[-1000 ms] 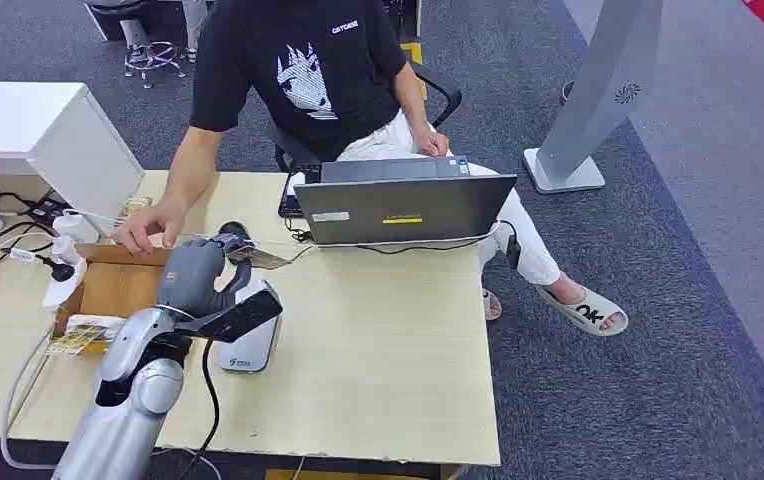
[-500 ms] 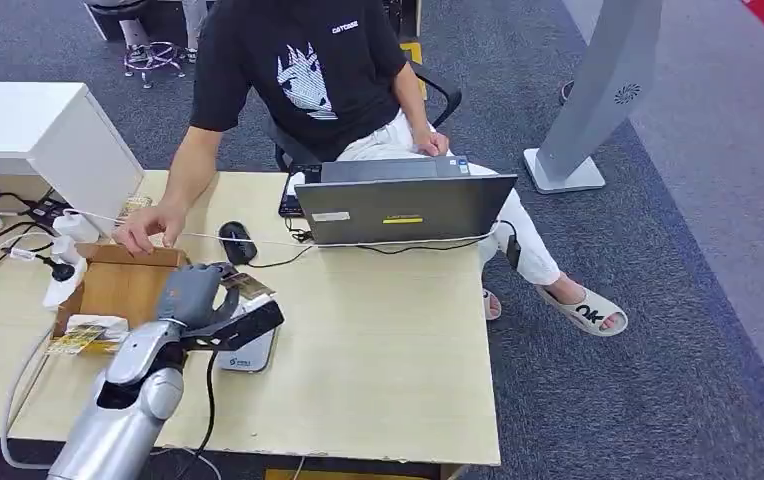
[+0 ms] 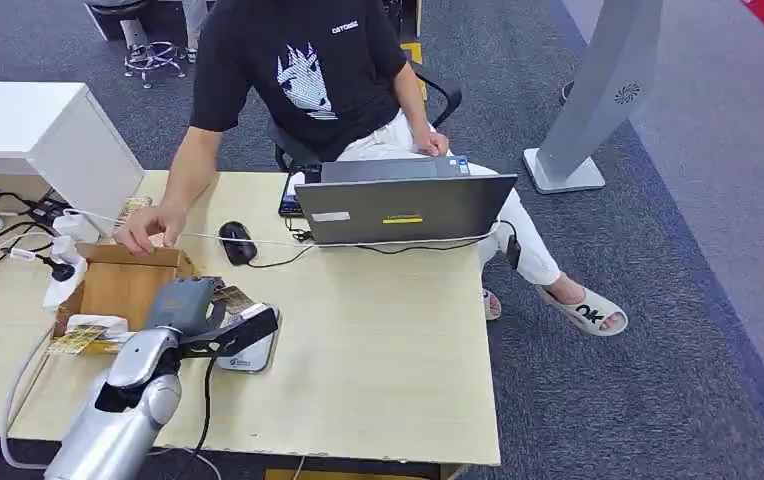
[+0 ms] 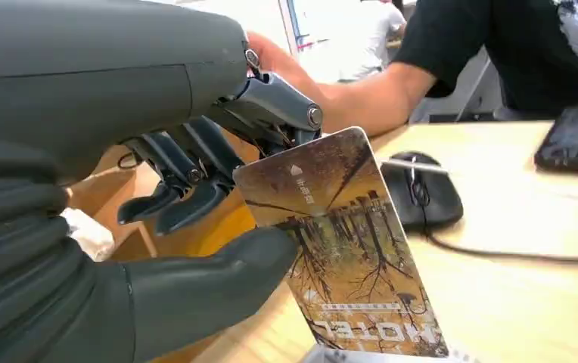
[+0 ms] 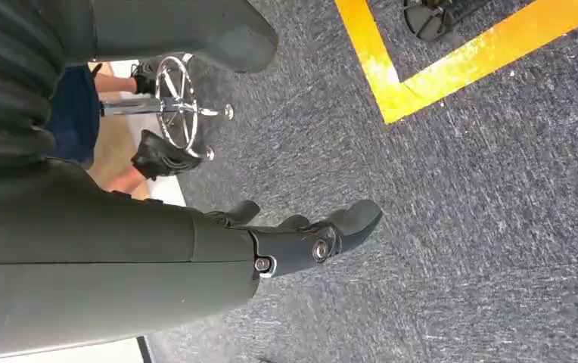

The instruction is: Pass the card to the sensor for recognition and then transmit it.

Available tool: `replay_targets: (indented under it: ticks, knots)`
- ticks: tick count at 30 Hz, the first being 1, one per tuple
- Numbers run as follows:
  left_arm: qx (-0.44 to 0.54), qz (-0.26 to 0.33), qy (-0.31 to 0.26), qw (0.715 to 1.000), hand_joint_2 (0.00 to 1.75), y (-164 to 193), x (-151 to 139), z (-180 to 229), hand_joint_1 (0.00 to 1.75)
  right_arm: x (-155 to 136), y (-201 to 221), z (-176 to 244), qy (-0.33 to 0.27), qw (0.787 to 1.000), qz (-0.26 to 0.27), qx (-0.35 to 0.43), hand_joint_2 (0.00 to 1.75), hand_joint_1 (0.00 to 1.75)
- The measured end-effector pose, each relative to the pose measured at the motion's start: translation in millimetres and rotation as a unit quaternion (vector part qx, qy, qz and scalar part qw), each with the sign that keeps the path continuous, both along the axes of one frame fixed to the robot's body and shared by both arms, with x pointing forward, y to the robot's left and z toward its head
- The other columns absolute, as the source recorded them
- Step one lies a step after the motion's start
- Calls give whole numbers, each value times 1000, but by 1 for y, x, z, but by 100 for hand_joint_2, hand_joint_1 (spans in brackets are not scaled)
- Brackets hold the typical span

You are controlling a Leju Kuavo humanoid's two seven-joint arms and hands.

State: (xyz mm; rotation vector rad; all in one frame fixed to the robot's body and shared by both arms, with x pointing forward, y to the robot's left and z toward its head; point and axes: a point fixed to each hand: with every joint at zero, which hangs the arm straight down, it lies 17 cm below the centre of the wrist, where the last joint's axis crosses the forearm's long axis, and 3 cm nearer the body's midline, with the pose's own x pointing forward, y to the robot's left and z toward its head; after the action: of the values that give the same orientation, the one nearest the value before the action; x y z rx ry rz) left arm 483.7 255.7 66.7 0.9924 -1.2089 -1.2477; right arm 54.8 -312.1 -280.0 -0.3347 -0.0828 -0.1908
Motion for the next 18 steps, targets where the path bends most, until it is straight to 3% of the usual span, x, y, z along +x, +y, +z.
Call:
replay_targets:
  ticks: [18]
  knots:
    - [-4, -24, 32, 999, 175, -15, -5, -25, 175, -1, 1, 0, 3, 1000, 7, -1, 175, 0]
